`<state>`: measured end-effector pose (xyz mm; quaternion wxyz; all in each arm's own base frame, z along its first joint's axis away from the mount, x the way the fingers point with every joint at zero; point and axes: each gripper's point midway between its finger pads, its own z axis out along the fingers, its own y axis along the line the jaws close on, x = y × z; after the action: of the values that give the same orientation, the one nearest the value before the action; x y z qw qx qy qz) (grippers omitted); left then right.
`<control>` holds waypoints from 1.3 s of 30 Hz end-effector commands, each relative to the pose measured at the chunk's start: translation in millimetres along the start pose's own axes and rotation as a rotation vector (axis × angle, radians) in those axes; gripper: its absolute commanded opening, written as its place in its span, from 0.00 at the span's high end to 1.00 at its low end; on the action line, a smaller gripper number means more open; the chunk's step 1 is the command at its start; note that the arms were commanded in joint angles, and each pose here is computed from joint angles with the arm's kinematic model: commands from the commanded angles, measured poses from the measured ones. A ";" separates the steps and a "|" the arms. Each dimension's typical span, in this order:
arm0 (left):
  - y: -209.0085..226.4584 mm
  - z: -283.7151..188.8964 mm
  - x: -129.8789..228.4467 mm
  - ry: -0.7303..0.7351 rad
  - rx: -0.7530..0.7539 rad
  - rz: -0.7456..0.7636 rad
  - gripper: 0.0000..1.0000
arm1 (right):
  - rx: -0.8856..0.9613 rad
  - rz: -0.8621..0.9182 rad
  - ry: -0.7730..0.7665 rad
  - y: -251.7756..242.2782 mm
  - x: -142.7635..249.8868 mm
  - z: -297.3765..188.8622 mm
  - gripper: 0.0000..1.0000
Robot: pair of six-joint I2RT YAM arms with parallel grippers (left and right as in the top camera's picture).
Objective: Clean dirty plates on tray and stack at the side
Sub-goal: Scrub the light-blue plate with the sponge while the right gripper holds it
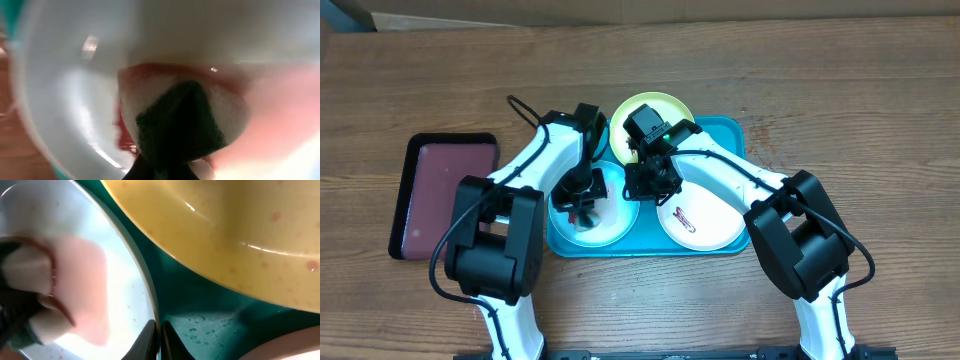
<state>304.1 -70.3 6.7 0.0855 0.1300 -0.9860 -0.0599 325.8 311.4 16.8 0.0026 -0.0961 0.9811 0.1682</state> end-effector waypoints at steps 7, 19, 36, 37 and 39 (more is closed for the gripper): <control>90.2 8.0 -16.9 -0.065 -0.369 -0.181 0.96 | 0.041 0.011 -0.002 -10.5 0.3 2.5 0.94; 11.5 -32.2 -37.9 -0.025 0.051 -0.005 0.96 | 0.038 0.009 -0.008 -9.7 -1.4 2.5 0.94; -41.7 -8.6 -19.4 0.044 0.357 0.125 0.96 | 0.037 0.009 -0.010 -9.4 -1.8 2.5 0.94; -40.2 -4.2 -17.3 0.048 0.351 0.124 0.96 | 0.037 0.009 -0.009 -9.5 -1.5 2.5 0.94; -34.0 5.6 -16.3 0.042 0.316 0.117 0.96 | 0.038 0.010 -0.007 -9.7 -1.2 2.5 0.94</control>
<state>343.5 -102.9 9.9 0.0694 0.0916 -0.9861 0.1198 327.4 308.6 15.9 0.0063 -0.0948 0.9825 0.1601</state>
